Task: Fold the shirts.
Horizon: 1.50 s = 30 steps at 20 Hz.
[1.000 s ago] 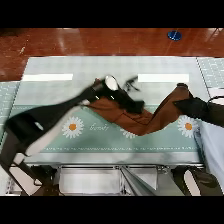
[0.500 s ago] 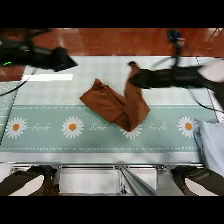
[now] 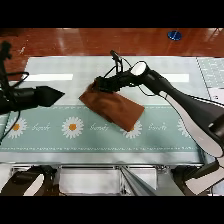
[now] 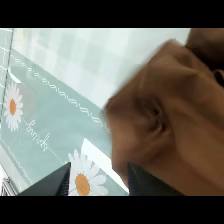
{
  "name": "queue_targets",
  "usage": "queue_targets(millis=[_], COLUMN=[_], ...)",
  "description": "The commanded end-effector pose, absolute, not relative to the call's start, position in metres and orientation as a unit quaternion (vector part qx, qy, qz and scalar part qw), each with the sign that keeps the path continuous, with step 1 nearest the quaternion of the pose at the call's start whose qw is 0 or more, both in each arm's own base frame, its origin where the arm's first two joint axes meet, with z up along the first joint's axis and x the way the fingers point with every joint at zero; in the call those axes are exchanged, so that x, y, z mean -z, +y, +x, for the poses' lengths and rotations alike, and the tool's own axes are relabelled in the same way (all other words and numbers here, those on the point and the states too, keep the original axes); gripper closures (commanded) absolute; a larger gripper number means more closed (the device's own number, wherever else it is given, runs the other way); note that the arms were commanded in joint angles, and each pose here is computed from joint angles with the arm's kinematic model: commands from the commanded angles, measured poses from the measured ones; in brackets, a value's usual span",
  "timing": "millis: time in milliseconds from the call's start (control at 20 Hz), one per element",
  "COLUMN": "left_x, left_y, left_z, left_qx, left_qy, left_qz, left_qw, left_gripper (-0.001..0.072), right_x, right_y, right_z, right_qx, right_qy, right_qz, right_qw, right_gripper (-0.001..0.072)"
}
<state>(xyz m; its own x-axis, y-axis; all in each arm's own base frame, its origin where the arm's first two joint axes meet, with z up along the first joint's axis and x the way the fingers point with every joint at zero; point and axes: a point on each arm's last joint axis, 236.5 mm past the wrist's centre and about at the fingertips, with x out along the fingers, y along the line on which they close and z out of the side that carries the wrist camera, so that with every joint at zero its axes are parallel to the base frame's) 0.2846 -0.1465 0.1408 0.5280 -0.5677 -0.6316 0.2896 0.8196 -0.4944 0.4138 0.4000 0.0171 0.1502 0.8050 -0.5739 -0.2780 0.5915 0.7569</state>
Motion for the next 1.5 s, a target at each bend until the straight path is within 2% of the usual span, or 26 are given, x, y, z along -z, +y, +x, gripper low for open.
queue_targets(millis=[0, 100, 150, 250, 350, 400, 500, 600, 700, 750, 1000, 1250, 1300, 1400, 1450], left_x=[-0.107, -0.094, -0.09, -0.087, -0.086, -0.086, -0.086, -0.086, -0.082, -0.079, -0.066, -0.051, -0.049, -0.049, -0.049], left_y=[-0.144, -0.144, -0.144, -0.144, -0.144, -0.145, -0.15, -0.154, -0.156, -0.156, -0.156, -0.157, -0.157, -0.157, -0.157], left_z=[0.29, 0.296, 0.297, 0.298, 0.298, 0.297, 0.295, 0.293, 0.292, 0.293, 0.296, 0.299, 0.299, 0.299, 0.299], left_qx=[0.233, 0.227, 0.226, 0.225, 0.225, 0.227, 0.233, 0.239, 0.24, 0.239, 0.234, 0.228, 0.228, 0.227, 0.227], left_qy=[0.447, 0.463, 0.47, 0.474, 0.475, 0.475, 0.476, 0.479, 0.484, 0.487, 0.506, 0.526, 0.527, 0.528, 0.528], left_qz=[-0.178, -0.183, -0.184, -0.185, -0.185, -0.184, -0.18, -0.176, -0.176, -0.177, -0.18, -0.183, -0.184, -0.183, -0.184], left_qw=[0.845, 0.837, 0.833, 0.831, 0.831, 0.83, 0.828, 0.826, 0.823, 0.821, 0.811, 0.799, 0.798, 0.797, 0.797], left_gripper=[0.0689, 0.0689, 0.0689, 0.0689, 0.0689, 0.0689, 0.0689, 0.0689, 0.0689, 0.0689, 0.0689, 0.0689, 0.0689, 0.0689, 0.0689], right_x=[-0.031, -0.066, -0.08, -0.1, -0.109, -0.105, -0.072, -0.018, 0.03, 0.047, 0.089, 0.113, 0.112, 0.1, 0.089], right_y=[0.379, 0.319, 0.28, 0.179, 0.092, 0.059, 0.026, 0.032, 0.075, 0.094, 0.164, 0.206, 0.215, 0.236, 0.247], right_z=[0.413, 0.404, 0.4, 0.388, 0.373, 0.362, 0.34, 0.318, 0.298, 0.289, 0.273, 0.287, 0.292, 0.309, 0.321], right_qx=[-0.391, -0.396, -0.382, -0.29, -0.173, -0.116, -0.03, 0.019, -0.001, -0.016, -0.091, -0.133, -0.15, -0.19, -0.209], right_qy=[0.548, 0.562, 0.567, 0.582, 0.571, 0.556, 0.516, 0.478, 0.477, 0.49, 0.569, 0.618, 0.622, 0.616, 0.609], right_qz=[0.249, 0.22, 0.186, 0.098, 0.06, 0.077, 0.162, 0.28, 0.388, 0.407, 0.415, 0.38, 0.373, 0.367, 0.366], right_qw=[0.696, 0.692, 0.705, 0.754, 0.801, 0.819, 0.841, 0.832, 0.789, 0.77, 0.704, 0.675, 0.672, 0.671, 0.672], right_gripper=[0.0298, 0.0299, 0.0299, 0.0299, 0.0299, 0.0299, 0.0299, 0.0301, 0.0305, 0.0305, 0.0305, 0.0306, 0.0322, 0.0449, 0.0454])
